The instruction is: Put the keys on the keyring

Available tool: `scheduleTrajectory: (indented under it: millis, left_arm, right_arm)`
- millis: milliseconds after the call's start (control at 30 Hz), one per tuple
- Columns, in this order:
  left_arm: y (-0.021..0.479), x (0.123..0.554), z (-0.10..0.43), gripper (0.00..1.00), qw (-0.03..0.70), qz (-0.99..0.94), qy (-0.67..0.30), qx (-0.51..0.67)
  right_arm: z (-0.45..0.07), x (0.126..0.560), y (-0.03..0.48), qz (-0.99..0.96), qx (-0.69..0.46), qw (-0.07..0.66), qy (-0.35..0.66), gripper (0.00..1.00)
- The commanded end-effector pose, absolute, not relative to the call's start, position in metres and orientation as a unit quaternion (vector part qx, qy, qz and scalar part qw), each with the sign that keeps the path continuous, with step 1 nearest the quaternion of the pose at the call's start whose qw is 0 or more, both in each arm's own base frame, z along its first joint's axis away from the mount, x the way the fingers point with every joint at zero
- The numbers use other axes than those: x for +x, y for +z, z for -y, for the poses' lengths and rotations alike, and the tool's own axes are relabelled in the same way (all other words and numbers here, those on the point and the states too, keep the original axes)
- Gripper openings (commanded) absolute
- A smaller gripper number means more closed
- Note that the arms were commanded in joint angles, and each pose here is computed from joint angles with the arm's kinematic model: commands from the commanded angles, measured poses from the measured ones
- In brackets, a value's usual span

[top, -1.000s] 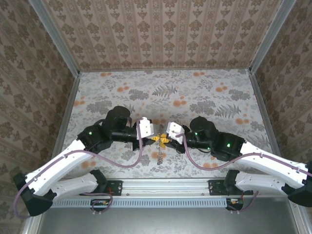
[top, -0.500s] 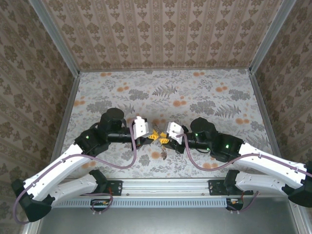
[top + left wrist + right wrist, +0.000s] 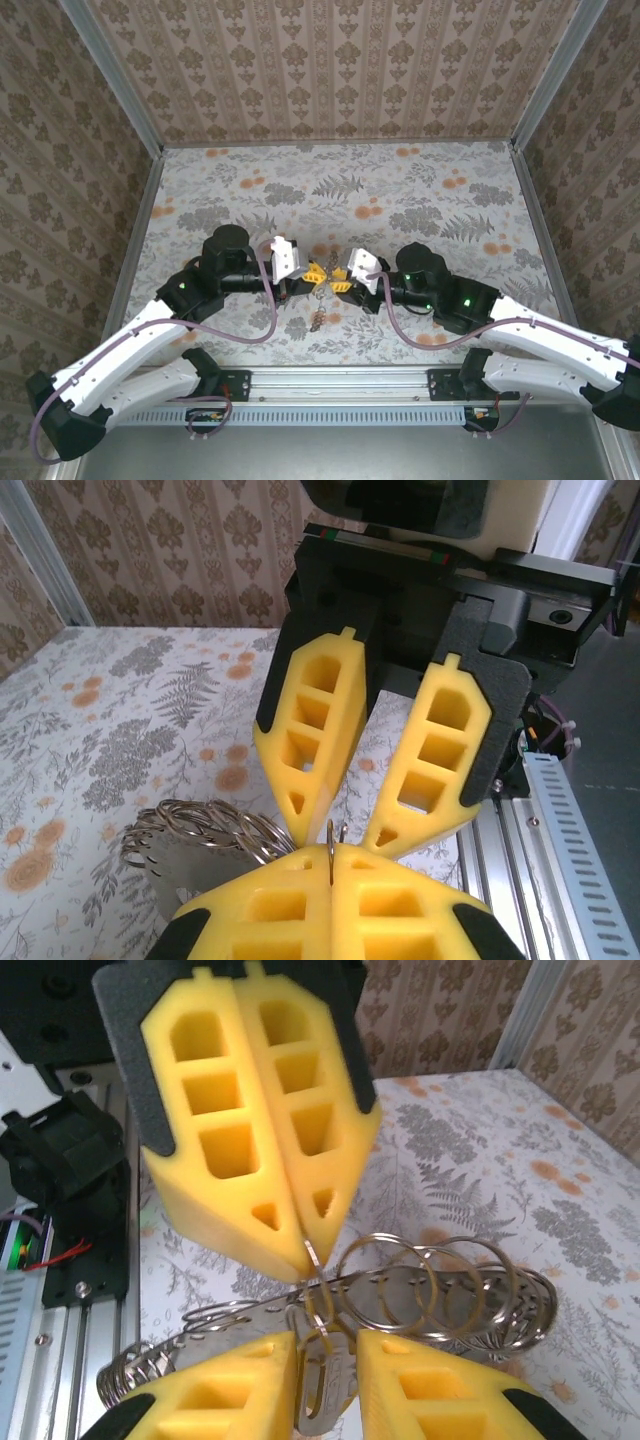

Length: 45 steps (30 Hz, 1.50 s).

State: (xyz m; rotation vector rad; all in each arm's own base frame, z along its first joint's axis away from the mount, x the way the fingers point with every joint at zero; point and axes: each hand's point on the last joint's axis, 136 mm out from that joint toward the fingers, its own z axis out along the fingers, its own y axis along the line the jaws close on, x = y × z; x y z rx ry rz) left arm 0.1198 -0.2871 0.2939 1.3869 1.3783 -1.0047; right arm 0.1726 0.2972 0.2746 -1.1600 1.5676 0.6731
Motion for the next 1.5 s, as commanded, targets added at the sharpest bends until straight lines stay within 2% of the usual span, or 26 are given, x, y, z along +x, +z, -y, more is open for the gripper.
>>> scheduleTrajectory:
  millis: [0,233,467,667,1467]
  left_arm:
    - [0.317,0.114,0.287,0.00,0.485,-0.521,-0.432,0.554]
    - [0.324,0.109,0.284,0.00,0.494,-0.505,-0.446,0.549]
    - [0.327,0.108,0.284,0.00,0.501,-0.498,-0.452,0.545]
    - [0.330,0.108,0.284,0.00,0.505,-0.495,-0.452,0.544]
    - [0.325,0.113,0.285,0.00,0.511,-0.497,-0.439,0.547]
  right_arm:
    - [-0.293,0.175,0.289,-0.644,-0.457,0.537,0.298,0.24]
    - [-0.292,0.176,0.296,-0.636,-0.450,0.543,0.314,0.22]
    - [-0.294,0.171,0.296,-0.628,-0.456,0.541,0.325,0.11]
    - [-0.294,0.167,0.298,-0.620,-0.463,0.539,0.332,0.08]
    - [-0.299,0.171,0.297,-0.629,-0.455,0.533,0.336,0.09]
